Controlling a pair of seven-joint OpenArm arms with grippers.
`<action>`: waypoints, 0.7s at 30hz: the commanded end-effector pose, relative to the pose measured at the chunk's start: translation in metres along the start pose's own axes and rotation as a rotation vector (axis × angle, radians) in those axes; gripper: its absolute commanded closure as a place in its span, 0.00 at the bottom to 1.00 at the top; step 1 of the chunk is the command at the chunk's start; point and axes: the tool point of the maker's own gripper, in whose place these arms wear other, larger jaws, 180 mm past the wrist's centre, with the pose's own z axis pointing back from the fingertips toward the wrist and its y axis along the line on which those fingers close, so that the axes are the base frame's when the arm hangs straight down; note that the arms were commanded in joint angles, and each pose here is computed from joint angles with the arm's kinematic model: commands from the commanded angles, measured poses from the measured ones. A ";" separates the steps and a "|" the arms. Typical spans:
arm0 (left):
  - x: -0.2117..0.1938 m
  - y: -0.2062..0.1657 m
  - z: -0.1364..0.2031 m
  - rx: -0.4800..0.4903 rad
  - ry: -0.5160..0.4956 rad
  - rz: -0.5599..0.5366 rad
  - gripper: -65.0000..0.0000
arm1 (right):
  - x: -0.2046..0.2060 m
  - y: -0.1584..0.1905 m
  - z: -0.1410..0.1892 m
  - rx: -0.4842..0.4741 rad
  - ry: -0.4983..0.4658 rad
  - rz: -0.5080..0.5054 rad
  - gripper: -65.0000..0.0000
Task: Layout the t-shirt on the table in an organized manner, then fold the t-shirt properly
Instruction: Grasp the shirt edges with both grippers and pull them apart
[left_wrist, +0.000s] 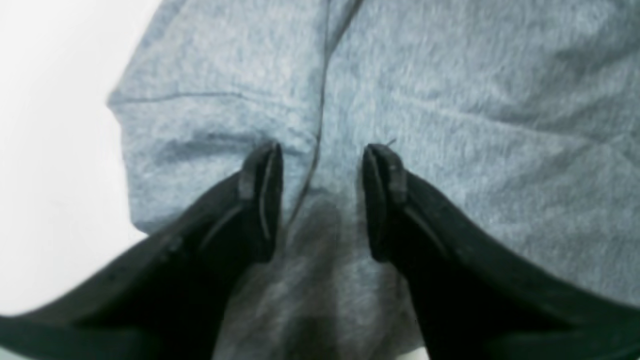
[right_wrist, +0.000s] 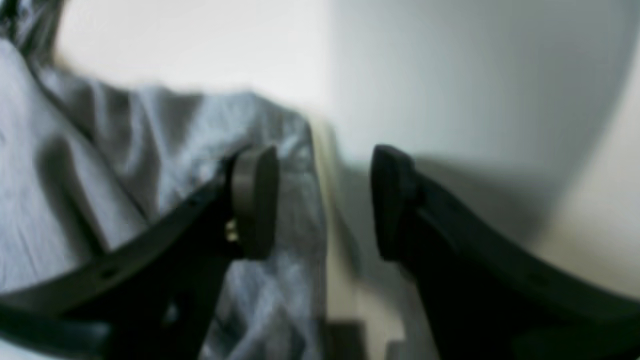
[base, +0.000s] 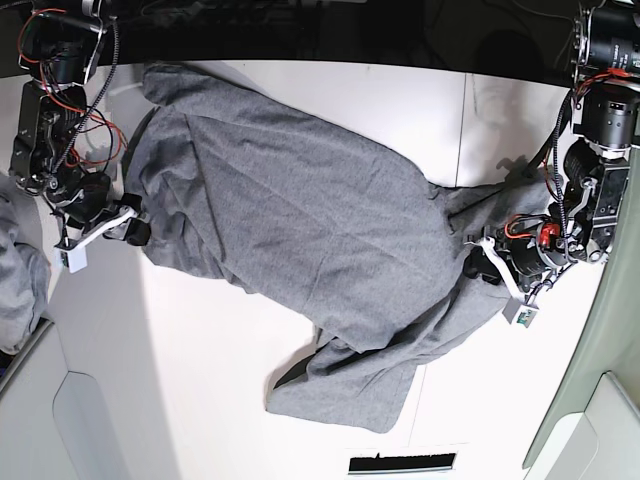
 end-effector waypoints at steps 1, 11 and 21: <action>0.026 0.008 0.006 0.013 -0.070 -0.007 0.56 | 0.015 0.012 -0.002 0.050 -0.028 0.034 0.54; 0.022 0.030 0.011 0.102 -0.042 -0.079 1.00 | 0.031 0.038 -0.015 0.083 -0.020 0.173 1.00; -0.013 0.064 0.030 0.178 0.089 -0.084 1.00 | 0.123 0.030 0.041 0.013 -0.219 0.243 1.00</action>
